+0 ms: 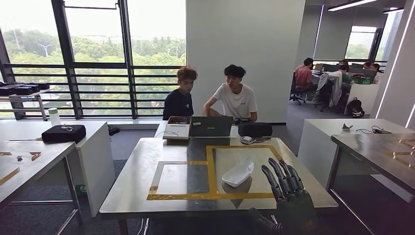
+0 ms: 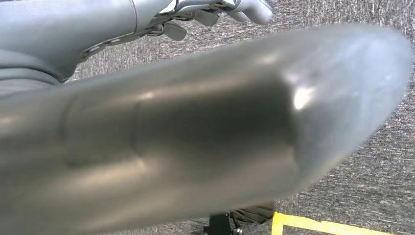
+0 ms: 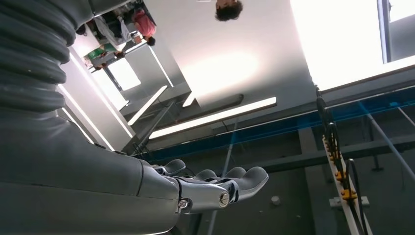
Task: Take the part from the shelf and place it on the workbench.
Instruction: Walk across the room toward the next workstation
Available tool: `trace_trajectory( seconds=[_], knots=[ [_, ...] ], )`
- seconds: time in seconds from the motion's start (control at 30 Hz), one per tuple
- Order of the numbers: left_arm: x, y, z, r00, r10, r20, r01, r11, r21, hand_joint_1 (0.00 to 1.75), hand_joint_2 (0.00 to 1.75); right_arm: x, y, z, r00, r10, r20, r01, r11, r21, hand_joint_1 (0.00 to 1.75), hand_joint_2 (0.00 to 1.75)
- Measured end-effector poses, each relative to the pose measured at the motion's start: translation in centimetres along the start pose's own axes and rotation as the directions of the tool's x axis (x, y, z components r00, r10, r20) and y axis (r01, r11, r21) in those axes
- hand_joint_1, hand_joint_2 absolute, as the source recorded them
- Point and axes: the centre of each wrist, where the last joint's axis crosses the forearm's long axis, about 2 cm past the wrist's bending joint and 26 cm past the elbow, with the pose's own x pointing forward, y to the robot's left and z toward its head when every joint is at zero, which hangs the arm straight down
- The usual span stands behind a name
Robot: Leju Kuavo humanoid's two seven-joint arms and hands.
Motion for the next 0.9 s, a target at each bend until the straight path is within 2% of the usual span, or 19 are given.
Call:
trace_trajectory(
  seconds=[0.9],
  knots=[
    [-0.09, 0.37, -0.04, 1.0, -0.008, -0.005, 0.008, 1.0, 0.002, 0.0, 0.0, 0.18, 0.43, 0.16, 1.0, -0.011, -0.009, 0.012, 1.0, 0.024, 0.0, 1.75]
  ],
)
